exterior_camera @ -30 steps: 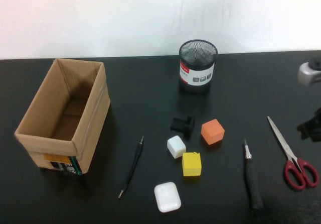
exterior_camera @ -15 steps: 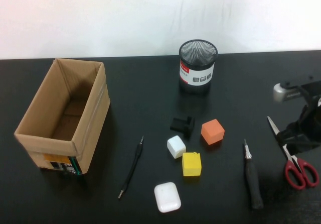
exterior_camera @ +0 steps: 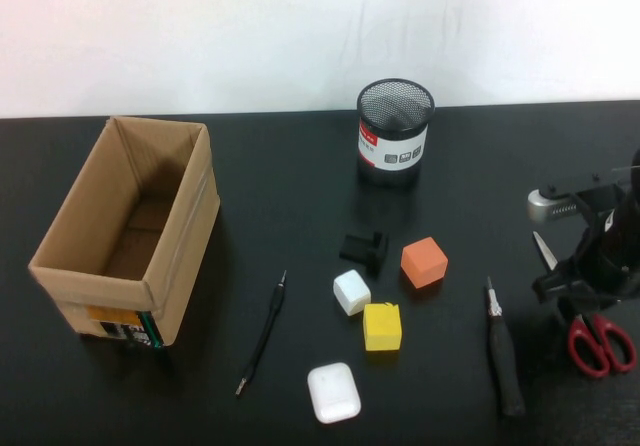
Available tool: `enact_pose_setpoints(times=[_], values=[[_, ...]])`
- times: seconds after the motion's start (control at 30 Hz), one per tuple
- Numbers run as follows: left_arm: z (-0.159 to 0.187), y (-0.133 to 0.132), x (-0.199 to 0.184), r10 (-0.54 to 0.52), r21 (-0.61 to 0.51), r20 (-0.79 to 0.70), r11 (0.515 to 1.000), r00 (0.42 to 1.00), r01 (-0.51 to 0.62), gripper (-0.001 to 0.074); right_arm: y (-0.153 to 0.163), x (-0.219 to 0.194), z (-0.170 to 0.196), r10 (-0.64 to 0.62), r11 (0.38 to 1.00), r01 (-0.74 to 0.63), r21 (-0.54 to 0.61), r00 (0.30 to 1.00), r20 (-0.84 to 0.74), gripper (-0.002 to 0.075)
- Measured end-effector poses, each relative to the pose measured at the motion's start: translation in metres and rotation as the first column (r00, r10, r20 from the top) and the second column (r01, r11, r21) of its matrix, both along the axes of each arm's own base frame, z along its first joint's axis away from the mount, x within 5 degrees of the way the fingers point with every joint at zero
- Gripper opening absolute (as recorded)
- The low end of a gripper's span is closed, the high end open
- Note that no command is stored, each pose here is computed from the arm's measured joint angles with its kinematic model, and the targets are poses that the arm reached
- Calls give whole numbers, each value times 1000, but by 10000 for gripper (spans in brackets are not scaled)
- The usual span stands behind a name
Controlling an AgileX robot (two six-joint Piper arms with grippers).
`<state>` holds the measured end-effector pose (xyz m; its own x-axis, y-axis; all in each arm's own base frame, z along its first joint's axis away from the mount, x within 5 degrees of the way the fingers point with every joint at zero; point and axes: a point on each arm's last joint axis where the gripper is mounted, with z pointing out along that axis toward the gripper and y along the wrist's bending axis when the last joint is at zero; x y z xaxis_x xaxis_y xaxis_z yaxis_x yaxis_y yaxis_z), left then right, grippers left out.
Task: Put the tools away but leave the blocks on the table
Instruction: Pick up the scissors from the table
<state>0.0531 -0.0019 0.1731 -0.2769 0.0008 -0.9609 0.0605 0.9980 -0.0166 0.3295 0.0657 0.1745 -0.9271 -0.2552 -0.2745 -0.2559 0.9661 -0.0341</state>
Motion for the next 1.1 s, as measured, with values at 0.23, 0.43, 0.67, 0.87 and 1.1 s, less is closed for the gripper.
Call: enact_pose_setpoints(times=[0.23,0.43,0.67,0.87,1.1], values=[[0,0,0,0,0,0,1000,1000,0,-4,1,6,-11,-38,999,38,9,999,-3,269],[0,0,0,0,0,0,1000,1000,0,-4,1,6,-15,-82,996,82,16,996,-22,160],[0,0,0,0,0,0,1000,1000,0,-4,-3,3,-16,-49,998,46,-47,997,-62,-5],[0,0,0,0,0,0,1000,1000,0,-4,-5,1,1,-21,998,20,-56,1000,-9,-5],[0,0,0,0,0,0,1000,1000,0,-4,2,-4,51,62,998,-57,-29,975,212,-5]])
